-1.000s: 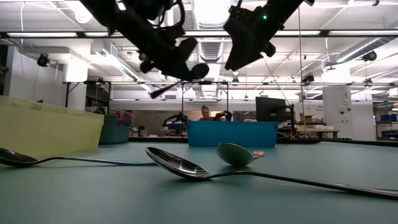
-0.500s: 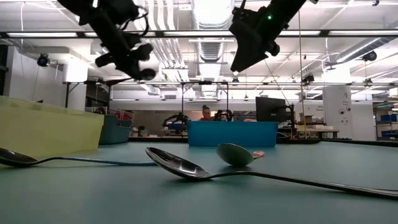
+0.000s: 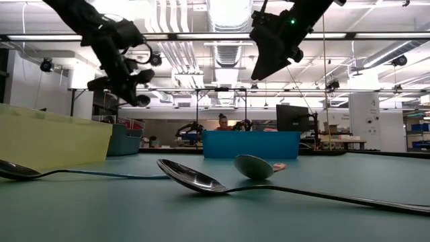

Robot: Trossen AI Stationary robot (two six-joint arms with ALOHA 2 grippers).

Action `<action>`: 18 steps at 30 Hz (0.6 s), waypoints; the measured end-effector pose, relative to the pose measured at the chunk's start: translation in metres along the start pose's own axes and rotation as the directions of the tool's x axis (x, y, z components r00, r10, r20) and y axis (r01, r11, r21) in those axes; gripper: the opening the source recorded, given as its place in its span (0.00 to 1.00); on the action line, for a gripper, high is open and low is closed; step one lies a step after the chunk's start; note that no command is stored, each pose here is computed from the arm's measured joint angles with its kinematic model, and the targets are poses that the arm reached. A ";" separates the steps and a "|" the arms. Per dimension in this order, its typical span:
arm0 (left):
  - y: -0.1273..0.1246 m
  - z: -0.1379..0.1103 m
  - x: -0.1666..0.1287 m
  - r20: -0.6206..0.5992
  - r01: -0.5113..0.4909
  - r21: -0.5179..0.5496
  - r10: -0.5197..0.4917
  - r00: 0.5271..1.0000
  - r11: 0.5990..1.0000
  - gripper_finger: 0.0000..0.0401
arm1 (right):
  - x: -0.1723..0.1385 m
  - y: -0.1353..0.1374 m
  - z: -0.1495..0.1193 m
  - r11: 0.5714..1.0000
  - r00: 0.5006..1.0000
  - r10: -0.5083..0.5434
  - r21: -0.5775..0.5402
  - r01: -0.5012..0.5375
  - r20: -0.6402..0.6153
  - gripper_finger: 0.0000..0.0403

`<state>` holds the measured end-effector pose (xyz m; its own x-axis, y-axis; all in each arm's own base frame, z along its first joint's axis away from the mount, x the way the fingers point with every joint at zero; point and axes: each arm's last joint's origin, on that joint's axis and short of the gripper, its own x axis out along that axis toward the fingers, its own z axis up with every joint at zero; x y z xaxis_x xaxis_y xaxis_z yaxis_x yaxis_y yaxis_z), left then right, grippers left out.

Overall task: Sort silverware by color (type)
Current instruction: Put the black spoon into the blue bin

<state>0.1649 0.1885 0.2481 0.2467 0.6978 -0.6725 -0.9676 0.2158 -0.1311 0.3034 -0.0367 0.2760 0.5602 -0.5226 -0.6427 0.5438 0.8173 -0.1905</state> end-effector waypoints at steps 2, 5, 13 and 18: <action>0.005 -0.006 0.003 -0.013 -0.015 -0.016 0.015 1.000 1.000 0.00 | 0.000 0.000 0.000 1.000 1.000 -0.001 0.000 0.001 -0.001 0.35; 0.011 -0.012 0.010 -0.005 -0.027 -0.050 0.027 1.000 0.998 0.00 | 0.000 0.000 0.000 1.000 1.000 -0.002 -0.003 0.002 0.001 0.35; 0.026 -0.030 0.022 -0.016 -0.087 -0.126 0.086 0.996 0.988 0.00 | 0.000 0.000 0.000 1.000 1.000 -0.002 -0.002 0.002 0.002 0.35; 0.030 -0.039 0.026 -0.039 -0.112 -0.155 0.107 0.994 0.982 0.00 | 0.000 0.000 0.000 1.000 1.000 -0.001 -0.002 0.001 0.003 0.34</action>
<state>0.1399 0.1862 0.1980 0.1397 0.6896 -0.7106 -0.9857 0.0281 -0.1664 0.3035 -0.0373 0.2759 0.5615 -0.5244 -0.6401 0.5430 0.8172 -0.1932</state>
